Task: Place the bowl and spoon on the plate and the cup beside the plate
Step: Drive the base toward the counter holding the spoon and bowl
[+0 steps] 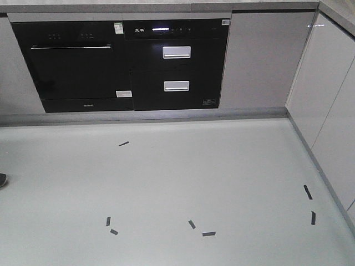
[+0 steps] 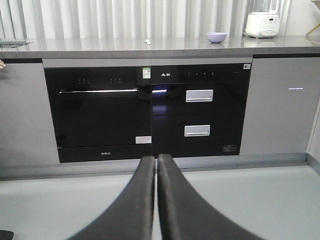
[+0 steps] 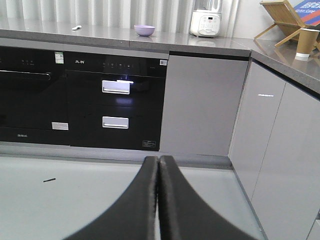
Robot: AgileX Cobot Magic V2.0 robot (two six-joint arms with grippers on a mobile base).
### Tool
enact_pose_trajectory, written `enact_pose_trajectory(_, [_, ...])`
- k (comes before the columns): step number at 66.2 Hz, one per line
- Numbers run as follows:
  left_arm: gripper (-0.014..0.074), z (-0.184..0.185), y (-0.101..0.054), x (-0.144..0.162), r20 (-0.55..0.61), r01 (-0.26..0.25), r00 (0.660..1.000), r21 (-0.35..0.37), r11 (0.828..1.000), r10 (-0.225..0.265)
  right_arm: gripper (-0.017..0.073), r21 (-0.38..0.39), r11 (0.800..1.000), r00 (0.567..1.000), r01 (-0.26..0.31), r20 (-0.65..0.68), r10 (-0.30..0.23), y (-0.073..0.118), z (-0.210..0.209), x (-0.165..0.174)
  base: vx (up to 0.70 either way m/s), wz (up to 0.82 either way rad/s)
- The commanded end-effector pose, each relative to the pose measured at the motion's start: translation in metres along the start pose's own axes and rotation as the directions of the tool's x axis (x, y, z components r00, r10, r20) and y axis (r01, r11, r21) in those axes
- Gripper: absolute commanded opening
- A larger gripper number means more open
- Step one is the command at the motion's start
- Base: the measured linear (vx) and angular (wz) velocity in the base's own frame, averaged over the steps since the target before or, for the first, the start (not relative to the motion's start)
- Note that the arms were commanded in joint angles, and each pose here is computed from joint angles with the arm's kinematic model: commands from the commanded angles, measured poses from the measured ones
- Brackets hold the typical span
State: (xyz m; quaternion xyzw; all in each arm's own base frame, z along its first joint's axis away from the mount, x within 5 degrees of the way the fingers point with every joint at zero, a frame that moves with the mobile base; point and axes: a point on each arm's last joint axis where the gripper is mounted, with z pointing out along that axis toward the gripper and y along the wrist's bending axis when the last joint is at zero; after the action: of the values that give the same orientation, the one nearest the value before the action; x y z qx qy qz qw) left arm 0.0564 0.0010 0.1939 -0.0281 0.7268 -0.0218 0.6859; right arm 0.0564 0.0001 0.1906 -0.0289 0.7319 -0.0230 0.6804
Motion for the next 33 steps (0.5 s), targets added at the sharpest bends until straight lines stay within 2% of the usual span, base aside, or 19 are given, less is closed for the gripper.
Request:
enact_pose_trajectory(1, [-0.0006, -0.0025, -0.0019, -0.0126, 0.098, 0.013, 0.995, 0.021, 1.0, -0.015, -0.001, 0.008, 1.0, 0.997, 0.007, 0.07, -0.008, -0.0004, -0.0001, -0.0046, 0.0, 0.0])
enact_pose_trajectory(33, [-0.0006, -0.0025, -0.0019, -0.0126, 0.098, 0.013, 0.995, 0.021, 1.0, -0.015, -0.001, 0.008, 1.0, 0.997, 0.007, 0.07, -0.008, -0.0004, -0.0001, -0.0046, 0.0, 0.0])
